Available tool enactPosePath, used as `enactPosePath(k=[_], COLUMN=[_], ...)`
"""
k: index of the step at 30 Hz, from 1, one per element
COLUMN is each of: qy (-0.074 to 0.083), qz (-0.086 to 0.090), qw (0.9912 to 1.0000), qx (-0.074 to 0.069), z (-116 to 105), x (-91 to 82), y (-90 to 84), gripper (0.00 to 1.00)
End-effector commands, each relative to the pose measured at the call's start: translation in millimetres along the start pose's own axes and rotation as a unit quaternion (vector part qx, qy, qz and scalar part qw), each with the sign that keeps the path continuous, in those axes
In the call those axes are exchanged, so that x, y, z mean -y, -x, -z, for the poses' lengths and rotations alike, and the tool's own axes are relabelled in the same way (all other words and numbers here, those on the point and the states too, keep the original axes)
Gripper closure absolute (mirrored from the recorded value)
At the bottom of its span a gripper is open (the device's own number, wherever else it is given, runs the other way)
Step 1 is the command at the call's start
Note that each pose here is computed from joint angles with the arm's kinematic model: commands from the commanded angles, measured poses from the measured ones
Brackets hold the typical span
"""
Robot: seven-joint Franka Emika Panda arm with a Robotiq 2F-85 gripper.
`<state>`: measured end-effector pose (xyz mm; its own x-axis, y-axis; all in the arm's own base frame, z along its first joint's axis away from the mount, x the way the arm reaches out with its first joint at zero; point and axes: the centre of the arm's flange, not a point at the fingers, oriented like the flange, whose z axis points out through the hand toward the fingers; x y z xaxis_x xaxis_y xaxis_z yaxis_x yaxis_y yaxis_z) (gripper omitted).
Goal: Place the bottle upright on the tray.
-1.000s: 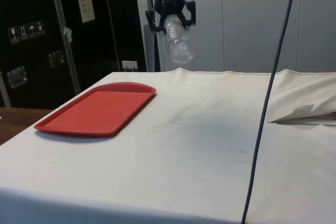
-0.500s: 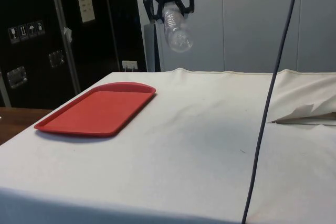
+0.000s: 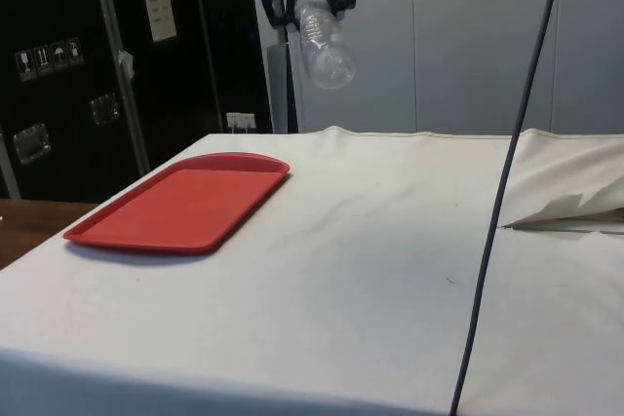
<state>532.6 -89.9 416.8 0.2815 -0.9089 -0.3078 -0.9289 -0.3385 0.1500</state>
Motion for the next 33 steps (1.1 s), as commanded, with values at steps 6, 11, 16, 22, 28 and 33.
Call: enactPosePath(k=[6, 11, 16, 22, 28, 33], qy=[0.006, 0.008, 0.009, 0.01, 0.009, 0.009], qz=[-0.006, -0.014, -0.019, -0.031, -0.04, -0.049], qw=[0.99988, 0.99955, 0.99922, 0.9984, 0.99744, 0.9965], qx=[-0.013, -0.025, -0.033, -0.046, -0.058, -0.067], z=[1, 4, 6, 9, 11, 13], x=[9.8, 20.2, 28.8, 44.1, 57.5, 67.2], y=[7.6, 9.3, 10.2, 9.0, 7.9, 6.2], gripper=[0.86, 0.86, 0.86, 0.86, 0.86, 0.86])
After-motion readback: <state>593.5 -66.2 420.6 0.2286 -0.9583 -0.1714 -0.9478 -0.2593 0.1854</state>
